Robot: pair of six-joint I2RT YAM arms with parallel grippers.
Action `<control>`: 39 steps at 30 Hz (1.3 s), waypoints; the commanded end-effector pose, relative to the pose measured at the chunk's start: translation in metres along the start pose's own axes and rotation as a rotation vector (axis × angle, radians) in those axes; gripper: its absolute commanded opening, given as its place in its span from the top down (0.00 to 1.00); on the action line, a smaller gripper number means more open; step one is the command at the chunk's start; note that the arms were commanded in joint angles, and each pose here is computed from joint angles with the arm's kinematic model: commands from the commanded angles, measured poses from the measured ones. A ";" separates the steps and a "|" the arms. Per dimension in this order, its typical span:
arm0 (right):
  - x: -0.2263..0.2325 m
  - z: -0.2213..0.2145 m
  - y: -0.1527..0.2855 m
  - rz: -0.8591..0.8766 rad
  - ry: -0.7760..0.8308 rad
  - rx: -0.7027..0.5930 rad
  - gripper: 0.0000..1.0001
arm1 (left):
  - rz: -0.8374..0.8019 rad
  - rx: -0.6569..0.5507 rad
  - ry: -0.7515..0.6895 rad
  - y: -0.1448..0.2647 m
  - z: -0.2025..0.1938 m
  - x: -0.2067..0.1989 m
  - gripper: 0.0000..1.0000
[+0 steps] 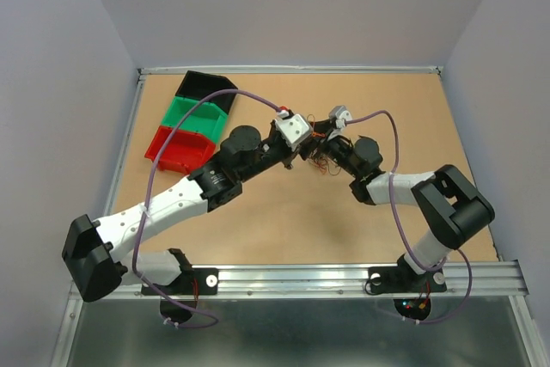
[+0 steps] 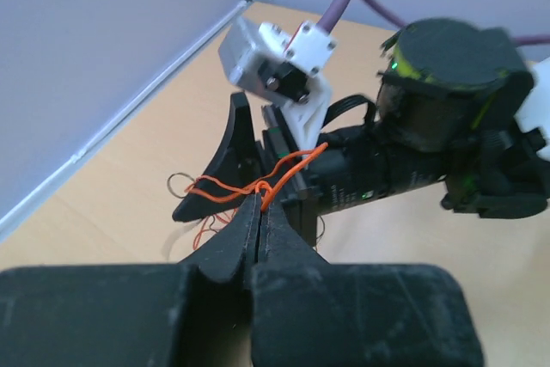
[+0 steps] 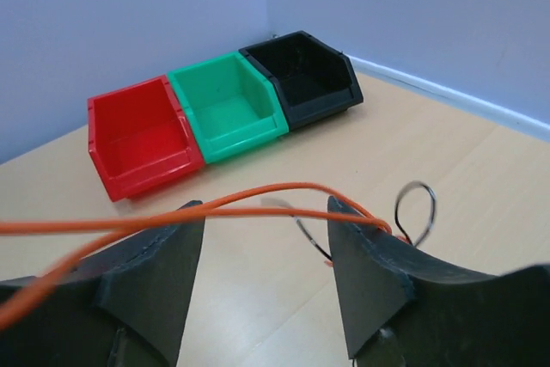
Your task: Untangle the cables
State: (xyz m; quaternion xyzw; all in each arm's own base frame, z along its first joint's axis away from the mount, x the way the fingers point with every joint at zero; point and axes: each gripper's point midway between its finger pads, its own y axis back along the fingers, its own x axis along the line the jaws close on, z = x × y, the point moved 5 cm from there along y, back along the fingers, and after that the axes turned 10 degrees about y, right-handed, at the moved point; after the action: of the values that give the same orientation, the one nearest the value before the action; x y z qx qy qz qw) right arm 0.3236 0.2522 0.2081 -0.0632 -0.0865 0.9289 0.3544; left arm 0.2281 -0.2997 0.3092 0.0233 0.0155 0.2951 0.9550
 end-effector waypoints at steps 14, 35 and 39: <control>0.006 -0.042 0.002 -0.001 -0.103 -0.054 0.71 | 0.146 -0.328 0.009 0.077 0.194 0.012 1.00; 0.050 -0.014 0.083 0.143 -0.188 -0.090 0.00 | 0.103 -0.170 -0.039 0.048 0.126 0.010 1.00; 0.055 0.009 0.069 0.216 -0.132 -0.098 0.00 | 0.029 -0.157 -0.035 0.043 0.116 0.001 1.00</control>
State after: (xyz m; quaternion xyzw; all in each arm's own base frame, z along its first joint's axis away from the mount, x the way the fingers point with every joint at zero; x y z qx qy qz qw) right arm 0.2346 0.2220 0.1155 0.1148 -0.0317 0.9445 0.3062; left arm 0.2221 -0.2666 0.3873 0.0342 0.0060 0.3491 0.9365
